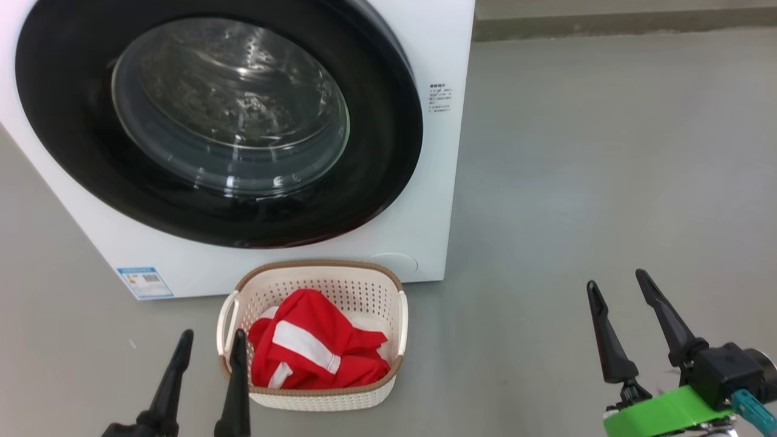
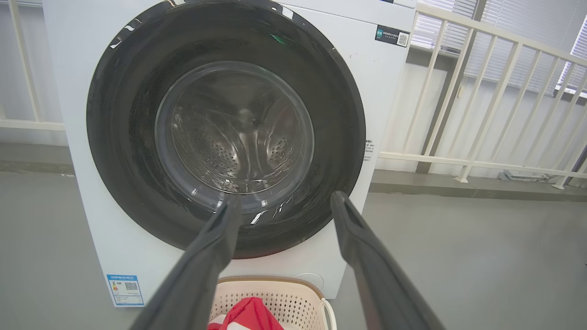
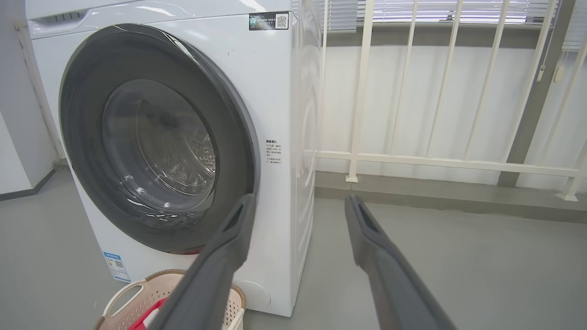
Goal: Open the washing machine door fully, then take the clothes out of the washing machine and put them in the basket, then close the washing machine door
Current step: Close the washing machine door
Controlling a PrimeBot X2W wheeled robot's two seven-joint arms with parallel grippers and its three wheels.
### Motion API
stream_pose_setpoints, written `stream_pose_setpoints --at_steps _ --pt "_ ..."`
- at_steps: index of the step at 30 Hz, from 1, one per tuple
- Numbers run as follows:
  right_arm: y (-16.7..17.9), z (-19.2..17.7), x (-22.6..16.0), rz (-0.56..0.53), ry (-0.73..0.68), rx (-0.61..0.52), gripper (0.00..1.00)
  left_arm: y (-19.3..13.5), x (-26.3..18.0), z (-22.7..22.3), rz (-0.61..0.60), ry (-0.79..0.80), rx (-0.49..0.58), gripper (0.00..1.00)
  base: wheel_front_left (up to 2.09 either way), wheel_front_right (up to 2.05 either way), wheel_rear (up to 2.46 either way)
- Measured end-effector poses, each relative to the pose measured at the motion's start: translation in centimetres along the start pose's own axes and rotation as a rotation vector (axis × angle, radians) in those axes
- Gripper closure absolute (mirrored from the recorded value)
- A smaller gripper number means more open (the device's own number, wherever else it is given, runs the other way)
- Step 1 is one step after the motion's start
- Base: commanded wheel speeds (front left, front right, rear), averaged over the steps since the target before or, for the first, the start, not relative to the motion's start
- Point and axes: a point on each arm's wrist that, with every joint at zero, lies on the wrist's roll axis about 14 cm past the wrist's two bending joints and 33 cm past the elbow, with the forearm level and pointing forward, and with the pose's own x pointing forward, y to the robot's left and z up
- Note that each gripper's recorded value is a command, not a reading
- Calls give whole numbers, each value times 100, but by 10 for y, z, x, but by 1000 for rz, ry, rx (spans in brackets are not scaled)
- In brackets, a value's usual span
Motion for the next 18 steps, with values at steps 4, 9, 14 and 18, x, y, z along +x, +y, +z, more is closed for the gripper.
stream_pose_setpoints --at_steps 4,9,14,18 --pt "-6 5 -11 -23 -12 6 0 3 -6 2 8 -2 3 0 0 0 0" --pt "-11 6 -26 -47 -11 7 0 2 -11 4 2 -7 7 0 0 0 0" --pt "-14 4 -38 -64 -2 13 0 2 -17 2 -1 1 13 0 0 0 0" --pt "-15 3 -44 -69 3 16 0 2 -19 4 -2 -3 14 0 0 0 0"
